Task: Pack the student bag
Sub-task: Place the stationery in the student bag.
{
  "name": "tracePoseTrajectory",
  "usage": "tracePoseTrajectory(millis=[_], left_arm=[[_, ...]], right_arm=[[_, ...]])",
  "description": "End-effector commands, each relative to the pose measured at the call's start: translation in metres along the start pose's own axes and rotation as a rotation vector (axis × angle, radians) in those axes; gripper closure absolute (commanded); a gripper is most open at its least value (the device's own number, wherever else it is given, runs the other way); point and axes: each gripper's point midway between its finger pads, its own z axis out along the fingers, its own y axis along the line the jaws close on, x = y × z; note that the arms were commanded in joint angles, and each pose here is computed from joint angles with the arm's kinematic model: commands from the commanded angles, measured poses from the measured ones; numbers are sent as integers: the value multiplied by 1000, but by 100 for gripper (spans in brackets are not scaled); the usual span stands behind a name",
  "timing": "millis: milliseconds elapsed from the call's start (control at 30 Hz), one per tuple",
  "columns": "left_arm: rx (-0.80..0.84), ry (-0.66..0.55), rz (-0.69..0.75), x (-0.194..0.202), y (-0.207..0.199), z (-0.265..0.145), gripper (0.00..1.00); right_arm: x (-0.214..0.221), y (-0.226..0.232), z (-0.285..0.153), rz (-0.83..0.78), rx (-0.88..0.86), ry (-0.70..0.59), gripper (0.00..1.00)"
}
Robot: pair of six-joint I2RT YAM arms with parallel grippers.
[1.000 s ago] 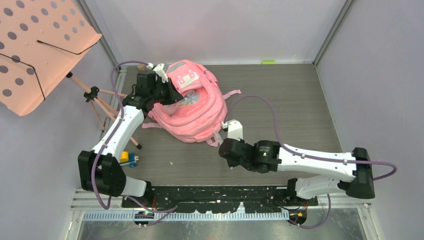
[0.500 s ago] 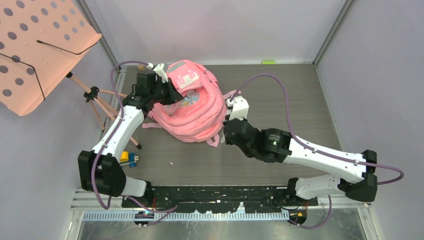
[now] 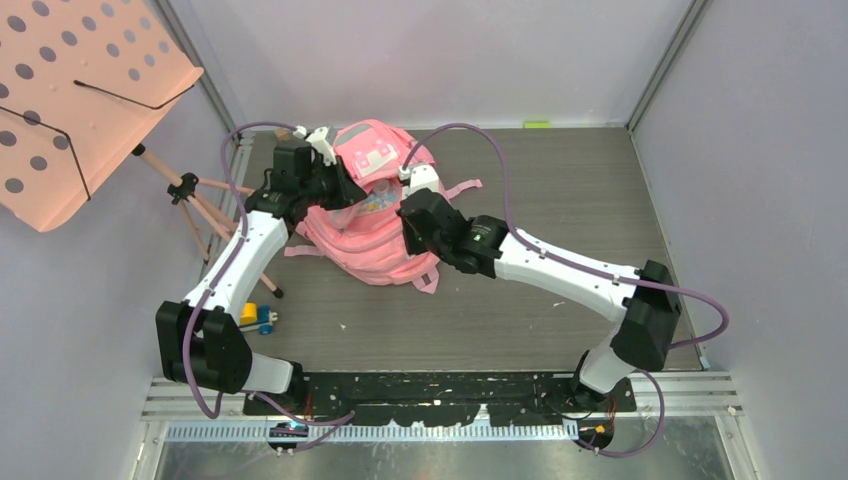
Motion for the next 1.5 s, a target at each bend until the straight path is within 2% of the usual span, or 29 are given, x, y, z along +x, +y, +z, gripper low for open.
tracePoseTrajectory(millis=[0,300,467,700,1067,1333,1400,1467], left_arm=[[62,-32,-3,-12,-15,-5,100],[71,-32,-8,-12,-17,-5,100],[72,-33,-9,-12,-17,-5,100],[69,-33,-9,-12,-17,-5,100],[71,-30,-10,-12,-17,-4,100],[69,-28,-12,-11,-16,-4,100],[71,-26,-13,-10,-16,-3,100],[71,-27,-12,-11,-17,-4,100]], right_arm=[[-25,42,-4,21,-170,-22,100],[4,55,-1,115,-217,99,100],[7,61,3,107,-234,123,100],[-13,61,20,28,-211,87,100],[-62,32,62,-70,-126,58,100],[-72,20,92,-105,-134,46,100],[-70,22,97,-103,-144,51,98],[-65,25,101,-95,-158,63,92]])
